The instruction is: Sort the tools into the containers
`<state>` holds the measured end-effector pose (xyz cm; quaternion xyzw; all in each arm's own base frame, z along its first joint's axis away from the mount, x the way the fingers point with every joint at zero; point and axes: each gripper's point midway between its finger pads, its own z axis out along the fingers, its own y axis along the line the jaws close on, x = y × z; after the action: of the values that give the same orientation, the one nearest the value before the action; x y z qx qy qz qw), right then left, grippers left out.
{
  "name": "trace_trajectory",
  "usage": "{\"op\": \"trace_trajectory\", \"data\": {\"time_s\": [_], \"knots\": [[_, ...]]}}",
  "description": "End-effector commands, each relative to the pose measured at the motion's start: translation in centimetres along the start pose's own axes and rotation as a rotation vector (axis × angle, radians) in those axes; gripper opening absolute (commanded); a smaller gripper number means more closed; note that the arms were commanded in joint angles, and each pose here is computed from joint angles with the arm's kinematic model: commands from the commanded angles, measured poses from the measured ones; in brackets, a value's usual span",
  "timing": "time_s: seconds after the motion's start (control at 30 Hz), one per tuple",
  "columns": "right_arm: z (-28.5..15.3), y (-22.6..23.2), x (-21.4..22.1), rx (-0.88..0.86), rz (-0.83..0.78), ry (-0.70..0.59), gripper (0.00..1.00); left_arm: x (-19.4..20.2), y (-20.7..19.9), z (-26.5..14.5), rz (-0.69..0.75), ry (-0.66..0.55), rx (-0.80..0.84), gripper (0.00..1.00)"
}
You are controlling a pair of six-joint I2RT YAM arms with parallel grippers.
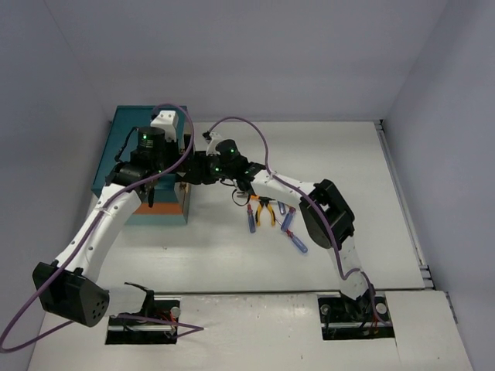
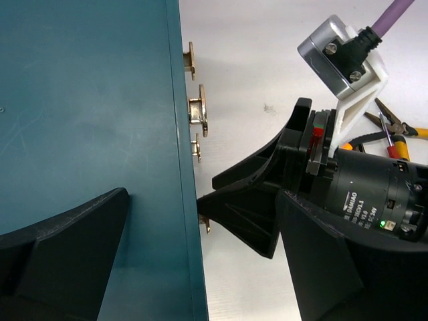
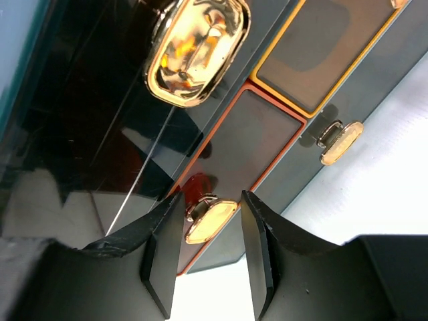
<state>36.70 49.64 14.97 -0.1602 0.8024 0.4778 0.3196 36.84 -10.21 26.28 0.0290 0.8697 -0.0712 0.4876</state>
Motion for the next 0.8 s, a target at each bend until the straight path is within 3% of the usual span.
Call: {"op": "trace_trajectory", "data": {"time_s": [0.0,0.2,0.4,0.67,0.77], "knots": [[-2.5,3.6,-5.6,-0.126,-0.067,-0.16,0.37,-4.6,-0.2,-3.5,-0.019,-0.131,0.02,0.89],[-6.4,0.2,-11.1,-0.061,-0.059,-0.272,0.37,-5.0,1.2,-4.7,0.047,-0.133,-0.049,0.89],[-6.1,-1.8,-13.5,-0.079,-0.035,-0.3,0.39,-4.0,3.3,-5.2,0.148,-0.102,-0.145,0.89],[-2.7,-3.8,-15.3,-0.212,0.0,-0.293,0.62,-2.8,4.6,-6.5,0.178,-0.088,-0.2,0.89],[-1.6,-3.6,-16.0,-0.278,0.027,-0.305,0.65,-2.0,4.9,-6.6,0.186,-0.067,-0.216,0.89]]}}
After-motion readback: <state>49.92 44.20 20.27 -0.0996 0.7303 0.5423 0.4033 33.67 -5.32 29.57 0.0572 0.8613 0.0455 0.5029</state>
